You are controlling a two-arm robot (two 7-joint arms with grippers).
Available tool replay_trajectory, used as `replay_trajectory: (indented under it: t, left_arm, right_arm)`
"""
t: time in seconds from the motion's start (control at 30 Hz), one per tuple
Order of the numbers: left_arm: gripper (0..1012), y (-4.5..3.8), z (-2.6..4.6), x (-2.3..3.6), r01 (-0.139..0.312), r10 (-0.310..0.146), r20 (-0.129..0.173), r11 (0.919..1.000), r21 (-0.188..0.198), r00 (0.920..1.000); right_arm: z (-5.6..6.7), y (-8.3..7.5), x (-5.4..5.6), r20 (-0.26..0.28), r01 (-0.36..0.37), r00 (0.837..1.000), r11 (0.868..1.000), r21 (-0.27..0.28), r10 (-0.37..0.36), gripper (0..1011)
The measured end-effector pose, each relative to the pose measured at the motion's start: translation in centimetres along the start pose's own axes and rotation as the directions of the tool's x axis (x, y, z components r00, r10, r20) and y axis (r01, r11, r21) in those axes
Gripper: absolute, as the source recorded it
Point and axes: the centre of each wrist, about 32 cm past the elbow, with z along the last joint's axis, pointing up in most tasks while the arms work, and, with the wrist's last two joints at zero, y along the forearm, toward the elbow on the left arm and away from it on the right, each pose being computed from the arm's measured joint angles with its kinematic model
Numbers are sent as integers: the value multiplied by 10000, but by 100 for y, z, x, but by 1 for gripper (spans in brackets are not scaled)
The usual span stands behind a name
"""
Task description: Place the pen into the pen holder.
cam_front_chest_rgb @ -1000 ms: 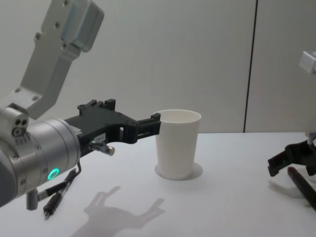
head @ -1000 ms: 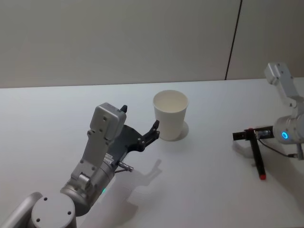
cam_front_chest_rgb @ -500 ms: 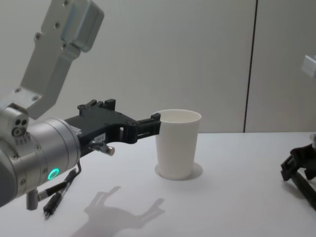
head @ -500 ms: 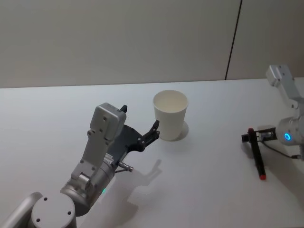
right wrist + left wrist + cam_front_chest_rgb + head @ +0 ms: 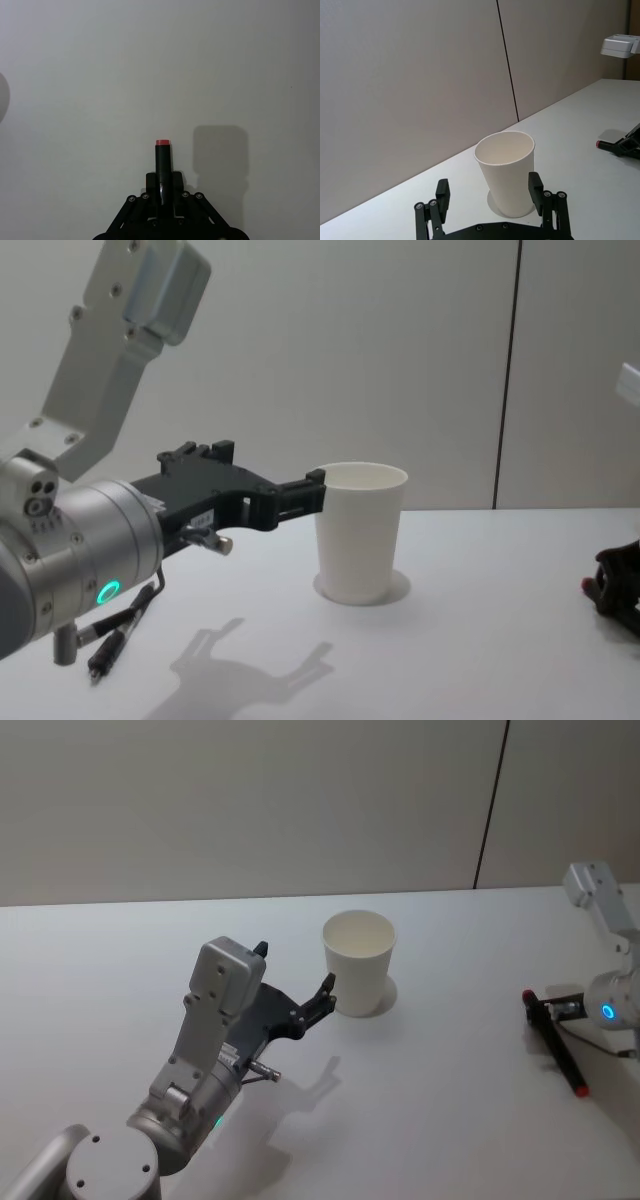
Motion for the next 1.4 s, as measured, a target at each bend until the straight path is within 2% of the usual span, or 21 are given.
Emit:
replay_trajectory:
  t: [0.33, 0.57, 0.77, 1.0, 1.1, 1.13, 1.2, 1.4]
  left_arm:
    - [1000, 0, 0, 0, 1, -1, 0, 10000, 0, 10000]
    - [1000, 0, 0, 0, 1, -1, 0, 10000, -1, 10000]
    - [1000, 0, 0, 0, 1, -1, 0, 10000, 0, 10000]
    - [1000, 0, 0, 0, 1, -1, 0, 10000, 0, 10000]
    - [1000, 0, 0, 0, 0, 0, 0, 10000, -1, 10000]
    - [1000, 0, 0, 0, 1, -1, 0, 10000, 0, 10000]
    - [1000, 0, 0, 0, 1, -1, 0, 10000, 0, 10000]
    - [1000, 0, 0, 0, 1, -1, 0, 10000, 0, 10000]
  right_arm:
    - [-8, 12, -6, 45, -5, 10000, 9996, 288, 4, 167]
    - [-25, -13, -27, 164, -77, 9998, 9962, 863, 63, 167]
    - [-55, -51, -58, 356, -191, 9993, 9875, 1563, 137, 167]
    - [-108, -93, -101, 645, -352, 9977, 9684, 2468, 198, 167]
    - [-151, -112, -131, 826, -450, 9964, 9532, 2991, 211, 167]
    - [-151, -112, -131, 826, -450, 9964, 9532, 2991, 211, 167]
    - [-187, -121, -153, 963, -520, 9951, 9384, 3417, 201, 167]
    - [-251, -134, -197, 1209, -652, 9925, 9073, 4153, 161, 167]
